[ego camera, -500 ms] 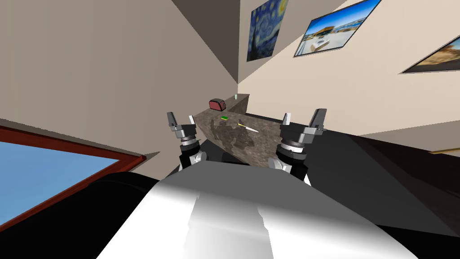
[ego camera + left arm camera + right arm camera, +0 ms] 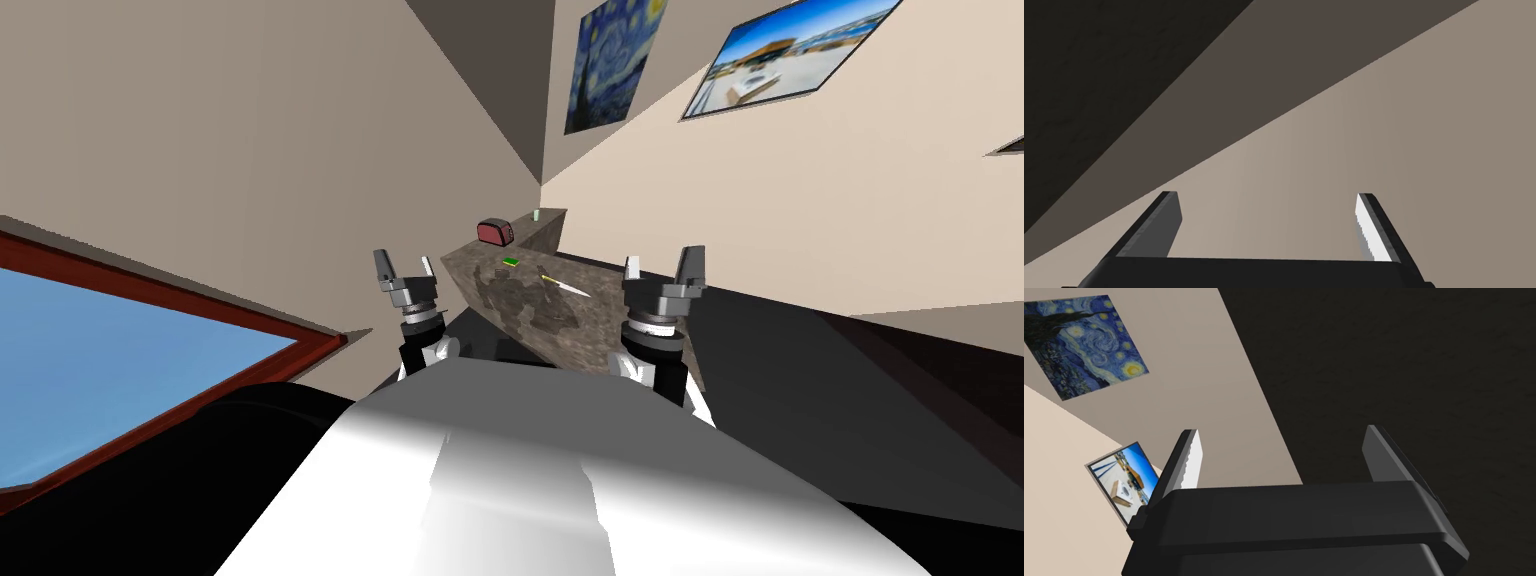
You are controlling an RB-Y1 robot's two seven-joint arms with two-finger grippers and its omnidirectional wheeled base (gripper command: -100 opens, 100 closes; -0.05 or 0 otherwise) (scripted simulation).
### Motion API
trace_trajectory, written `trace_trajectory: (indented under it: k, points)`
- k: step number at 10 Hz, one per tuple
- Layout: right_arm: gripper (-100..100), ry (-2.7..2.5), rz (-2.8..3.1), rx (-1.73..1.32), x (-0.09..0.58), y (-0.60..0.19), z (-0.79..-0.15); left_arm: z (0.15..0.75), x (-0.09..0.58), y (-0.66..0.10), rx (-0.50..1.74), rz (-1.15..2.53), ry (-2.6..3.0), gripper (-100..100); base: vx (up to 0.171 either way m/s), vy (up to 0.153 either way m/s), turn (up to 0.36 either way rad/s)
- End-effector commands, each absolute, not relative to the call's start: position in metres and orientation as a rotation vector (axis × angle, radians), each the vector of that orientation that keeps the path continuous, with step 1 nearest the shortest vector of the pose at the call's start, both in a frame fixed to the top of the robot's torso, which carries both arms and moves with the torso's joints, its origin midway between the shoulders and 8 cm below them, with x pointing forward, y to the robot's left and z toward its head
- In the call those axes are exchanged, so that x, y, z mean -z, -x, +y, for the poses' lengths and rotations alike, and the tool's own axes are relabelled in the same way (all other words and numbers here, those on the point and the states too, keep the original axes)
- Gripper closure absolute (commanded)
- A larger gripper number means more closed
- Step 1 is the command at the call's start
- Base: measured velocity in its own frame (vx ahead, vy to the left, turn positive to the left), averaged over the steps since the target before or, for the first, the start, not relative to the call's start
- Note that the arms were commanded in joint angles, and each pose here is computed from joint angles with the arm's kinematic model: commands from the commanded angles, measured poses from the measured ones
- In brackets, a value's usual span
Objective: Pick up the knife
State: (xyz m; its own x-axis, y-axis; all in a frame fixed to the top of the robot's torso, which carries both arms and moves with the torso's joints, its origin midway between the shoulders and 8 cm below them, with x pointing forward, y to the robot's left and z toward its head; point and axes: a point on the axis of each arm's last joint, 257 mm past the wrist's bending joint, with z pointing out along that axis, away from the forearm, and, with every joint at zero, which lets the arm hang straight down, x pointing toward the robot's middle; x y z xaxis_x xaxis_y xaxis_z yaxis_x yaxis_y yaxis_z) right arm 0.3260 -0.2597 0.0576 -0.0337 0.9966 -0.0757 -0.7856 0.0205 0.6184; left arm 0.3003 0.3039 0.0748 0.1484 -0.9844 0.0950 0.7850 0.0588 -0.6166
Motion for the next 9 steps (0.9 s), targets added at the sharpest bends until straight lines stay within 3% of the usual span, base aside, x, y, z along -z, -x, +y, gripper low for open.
trace_trajectory:
  k: [1, 9]
  points:
    - [-100, -0.424, 0.648, -1.477, -0.048, -0.335, -0.263, 0.304, -0.075, -0.3, 1.395, 0.399, 0.617, 0, 0.042, 0.136, 0.17]
    - [-100, -0.297, 0.86, -1.365, -0.015, -0.362, -0.269, 0.304, -0.075, -0.3, 1.395, 0.399, 0.617, 0, 0.027, 0.088, 0.114]
